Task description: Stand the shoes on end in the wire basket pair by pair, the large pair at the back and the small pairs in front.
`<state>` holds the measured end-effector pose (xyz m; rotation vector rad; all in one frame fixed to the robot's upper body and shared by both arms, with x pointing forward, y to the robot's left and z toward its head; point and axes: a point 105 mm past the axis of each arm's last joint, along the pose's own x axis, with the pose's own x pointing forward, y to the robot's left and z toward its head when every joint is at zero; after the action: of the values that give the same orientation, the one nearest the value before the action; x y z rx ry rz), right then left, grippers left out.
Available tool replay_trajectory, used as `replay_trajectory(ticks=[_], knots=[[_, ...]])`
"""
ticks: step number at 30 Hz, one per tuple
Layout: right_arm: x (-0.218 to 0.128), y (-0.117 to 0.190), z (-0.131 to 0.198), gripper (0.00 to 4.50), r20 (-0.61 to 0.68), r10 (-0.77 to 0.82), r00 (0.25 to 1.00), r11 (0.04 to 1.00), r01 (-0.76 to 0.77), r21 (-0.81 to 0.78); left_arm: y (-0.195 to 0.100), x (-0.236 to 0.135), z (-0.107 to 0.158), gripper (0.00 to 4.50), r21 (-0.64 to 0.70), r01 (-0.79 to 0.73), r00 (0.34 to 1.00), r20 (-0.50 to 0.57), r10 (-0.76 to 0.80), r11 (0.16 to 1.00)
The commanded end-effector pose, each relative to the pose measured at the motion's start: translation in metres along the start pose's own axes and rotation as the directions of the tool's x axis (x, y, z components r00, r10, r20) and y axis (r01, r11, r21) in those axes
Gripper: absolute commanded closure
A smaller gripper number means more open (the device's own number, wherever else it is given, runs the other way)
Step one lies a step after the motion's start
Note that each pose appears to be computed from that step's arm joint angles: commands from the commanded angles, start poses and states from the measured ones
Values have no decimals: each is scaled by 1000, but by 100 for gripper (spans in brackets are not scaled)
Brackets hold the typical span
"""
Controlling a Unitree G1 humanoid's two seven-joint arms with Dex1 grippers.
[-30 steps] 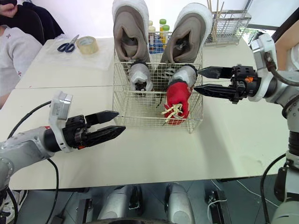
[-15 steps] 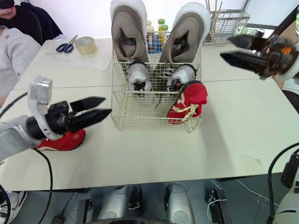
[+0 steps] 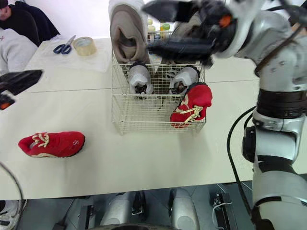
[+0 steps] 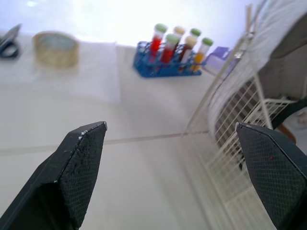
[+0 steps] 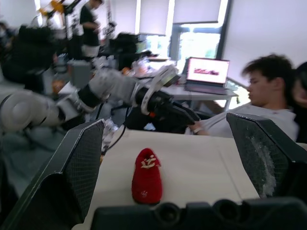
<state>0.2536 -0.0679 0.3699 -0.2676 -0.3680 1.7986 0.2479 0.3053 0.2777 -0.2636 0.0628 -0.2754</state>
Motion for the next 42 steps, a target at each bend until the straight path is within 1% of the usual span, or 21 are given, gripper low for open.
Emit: replay_trajectory(ticks=[1, 3, 5, 6, 8, 10, 12, 17, 20, 22, 27, 29, 32, 35, 36, 38, 39, 40, 42], knots=[[11, 27, -3, 10, -56, 207, 977, 974, -211, -80, 12, -43, -14, 2, -41, -116, 993, -24, 115, 992], [11, 32, -11, 10, -81, 265, 961, 959, -271, -84, 21, -67, -37, 2, -75, -232, 971, -79, 226, 970], [14, 31, -12, 10, -65, 288, 955, 952, -293, -86, 20, -92, -54, 2, -140, -292, 954, -110, 279, 946], [15, 30, -12, 10, -52, 298, 953, 949, -302, -87, 16, -106, -62, 2, -192, -316, 947, -119, 297, 929], [14, 26, -14, 10, -15, 310, 951, 948, -310, -78, 3, -127, -90, 2, -294, -376, 923, -205, 327, 879], [16, 23, -16, 10, 8, 319, 948, 945, -318, -71, -11, -132, -105, 2, -329, -407, 910, -220, 350, 852], [17, 22, -19, 10, 7, 329, 944, 942, -328, -70, -18, -130, -110, 2, -350, -421, 906, -200, 372, 837], [18, 28, -28, 10, -3, 361, 933, 932, -360, -49, -18, -117, -121, 2, -423, -470, 882, -185, 434, 775], [14, 36, -36, 10, -29, 362, 932, 932, -362, -12, 7, -102, -131, 2, -506, -545, 827, -191, 529, 668], [12, 38, -37, 10, -34, 357, 933, 934, -358, -1, 17, -95, -134, 2, -539, -561, 808, -193, 556, 628], [10, 40, -37, 10, -47, 325, 945, 946, -325, 14, 28, -82, -150, 2, -561, -583, 791, -228, 568, 587], [10, 40, -38, 10, -53, 302, 952, 953, -301, 20, 30, -74, -154, 2, -583, -574, 796, -233, 559, 575], [11, 41, -40, 10, -57, 286, 957, 958, -285, 23, 34, -65, -156, 2, -604, -564, 801, -232, 552, 563], [11, 40, -41, 10, -60, 263, 963, 965, -262, 25, 41, -56, -157, 2, -614, -569, 792, -229, 566, 547], [10, 40, -42, 3, -62, 255, 965, 967, -253, 25, 43, -52, -157, 26, -613, -570, 791, -230, 567, 547], [9, 39, -42, 0, -63, 243, 968, 970, -242, 25, 43, -45, -157, 90, -609, -566, 797, -231, 558, 556], [9, 39, -42, 0, -63, 242, 968, 970, -241, 25, 42, -43, -157, 131, -603, -561, 802, -229, 551, 567], [8, 40, -41, 0, -63, 241, 968, 970, -240, 25, 40, -42, -157, 189, -604, -557, 806, -228, 546, 570], [7, 40, -41, 0, -66, 238, 969, 971, -237, 26, 39, -41, -156, 284, -600, -553, 809, -219, 546, 578]])
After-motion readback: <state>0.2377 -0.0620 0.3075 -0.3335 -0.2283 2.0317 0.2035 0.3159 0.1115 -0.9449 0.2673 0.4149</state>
